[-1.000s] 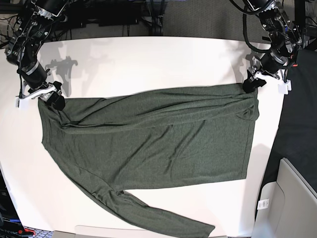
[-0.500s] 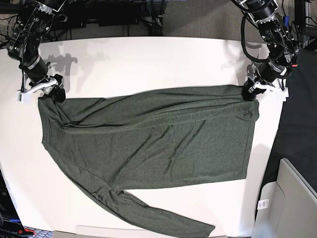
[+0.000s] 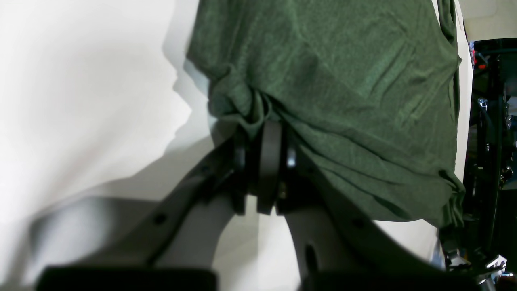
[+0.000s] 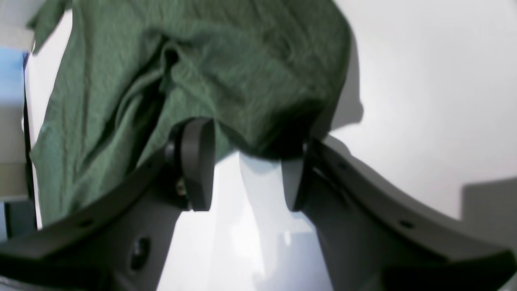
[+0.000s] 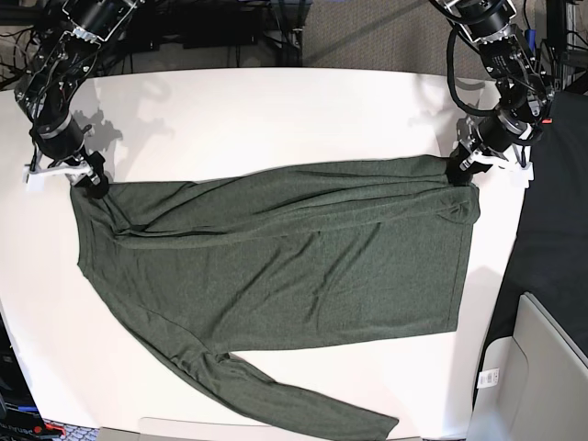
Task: Fold the T-shirt properly
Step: 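Lift the hem with both grippers and drag it away from the collar, then lower the hem onto the table and open both grippers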
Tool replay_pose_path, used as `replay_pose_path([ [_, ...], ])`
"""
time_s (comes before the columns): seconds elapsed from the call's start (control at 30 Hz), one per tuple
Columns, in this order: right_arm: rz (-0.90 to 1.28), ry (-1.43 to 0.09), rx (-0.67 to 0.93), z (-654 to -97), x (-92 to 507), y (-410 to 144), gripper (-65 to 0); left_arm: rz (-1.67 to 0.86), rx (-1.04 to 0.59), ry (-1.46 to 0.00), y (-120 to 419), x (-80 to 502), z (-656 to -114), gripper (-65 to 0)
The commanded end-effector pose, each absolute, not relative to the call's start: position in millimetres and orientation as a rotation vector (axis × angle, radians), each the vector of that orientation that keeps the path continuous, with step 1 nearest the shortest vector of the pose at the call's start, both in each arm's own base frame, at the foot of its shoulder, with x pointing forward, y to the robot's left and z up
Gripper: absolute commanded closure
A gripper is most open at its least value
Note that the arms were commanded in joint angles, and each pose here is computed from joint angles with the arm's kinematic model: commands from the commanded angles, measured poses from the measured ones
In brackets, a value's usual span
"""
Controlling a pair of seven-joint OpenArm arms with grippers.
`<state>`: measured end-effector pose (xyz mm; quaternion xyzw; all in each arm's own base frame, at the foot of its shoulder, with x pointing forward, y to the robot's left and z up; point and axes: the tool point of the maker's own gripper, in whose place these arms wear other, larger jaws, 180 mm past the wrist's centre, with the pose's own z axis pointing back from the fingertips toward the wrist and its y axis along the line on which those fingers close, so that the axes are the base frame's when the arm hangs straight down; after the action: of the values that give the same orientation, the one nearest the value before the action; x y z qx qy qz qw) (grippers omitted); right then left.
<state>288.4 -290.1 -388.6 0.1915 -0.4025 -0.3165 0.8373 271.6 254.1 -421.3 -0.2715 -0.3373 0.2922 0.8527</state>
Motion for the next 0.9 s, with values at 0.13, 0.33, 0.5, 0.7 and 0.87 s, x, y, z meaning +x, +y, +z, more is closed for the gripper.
replay_pose_path([
  [0.13,-0.668,-0.867,0.387,-380.9,307.1,-296.8,-26.2,0.592,-0.535,-0.655,256.8,263.2,-427.5,-0.2],
  [0.33,-0.653,-0.873,0.363,-376.1,323.7,-298.3,-23.1,0.594,-0.534,-0.655,257.2,262.5,-427.8,-0.2],
  [0.5,-0.649,-0.869,0.357,-376.8,322.7,-298.5,-0.4,0.592,-0.510,-0.645,266.4,254.4,-428.9,-0.2],
  [0.7,-0.639,-0.878,0.311,-373.1,302.4,-308.4,-0.2,0.582,-0.467,-0.626,281.4,241.8,-430.7,-0.2],
  [0.87,-0.602,-0.913,0.279,-357.7,289.0,-309.8,-0.2,0.583,-0.454,-0.607,283.9,232.2,-434.8,-0.2],
])
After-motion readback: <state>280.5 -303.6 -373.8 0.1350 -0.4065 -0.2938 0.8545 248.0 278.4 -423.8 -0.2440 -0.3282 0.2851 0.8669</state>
